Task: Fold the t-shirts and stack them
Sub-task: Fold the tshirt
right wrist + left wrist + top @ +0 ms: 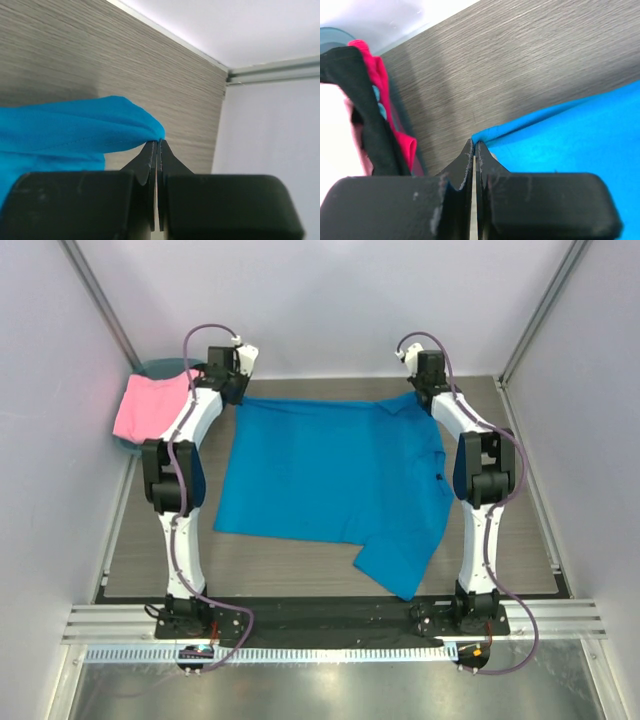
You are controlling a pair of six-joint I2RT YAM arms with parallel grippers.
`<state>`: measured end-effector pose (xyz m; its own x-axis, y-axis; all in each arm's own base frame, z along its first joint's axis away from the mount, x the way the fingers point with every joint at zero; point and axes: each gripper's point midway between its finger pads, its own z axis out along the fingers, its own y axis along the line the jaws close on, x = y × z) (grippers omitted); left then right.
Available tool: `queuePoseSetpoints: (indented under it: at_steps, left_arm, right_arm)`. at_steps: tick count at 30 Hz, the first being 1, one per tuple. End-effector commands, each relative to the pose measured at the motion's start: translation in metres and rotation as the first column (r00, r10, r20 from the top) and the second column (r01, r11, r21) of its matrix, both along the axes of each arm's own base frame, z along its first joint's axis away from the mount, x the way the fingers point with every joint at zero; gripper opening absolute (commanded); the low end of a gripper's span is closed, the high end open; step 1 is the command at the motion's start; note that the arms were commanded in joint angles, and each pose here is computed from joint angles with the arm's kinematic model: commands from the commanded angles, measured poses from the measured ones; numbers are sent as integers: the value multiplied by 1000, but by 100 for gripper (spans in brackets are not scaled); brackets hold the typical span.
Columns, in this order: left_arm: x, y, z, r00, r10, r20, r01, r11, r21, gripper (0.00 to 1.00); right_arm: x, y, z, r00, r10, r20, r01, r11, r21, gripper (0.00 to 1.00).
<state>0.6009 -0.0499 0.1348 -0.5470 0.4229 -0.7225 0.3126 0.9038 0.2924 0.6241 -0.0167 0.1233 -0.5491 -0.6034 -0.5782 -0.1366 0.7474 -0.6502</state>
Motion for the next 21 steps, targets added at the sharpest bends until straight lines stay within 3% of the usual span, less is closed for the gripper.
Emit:
queuePoseSetpoints:
  at_steps: [1, 8, 21]
  left_arm:
    - [-5, 2, 39, 998, -11, 66, 12, 1000, -13, 0]
    - [-28, -1, 40, 998, -50, 39, 51, 999, -17, 0]
    - [-84, 6, 31, 999, -50, -11, 50, 999, -7, 0]
  right_arm:
    - [-18, -4, 67, 995, -18, 101, 15, 1000, 27, 1]
    - [-64, -2, 85, 998, -9, 63, 6, 999, 42, 1]
    - [-157, 8, 66, 999, 17, -44, -14, 997, 70, 1]
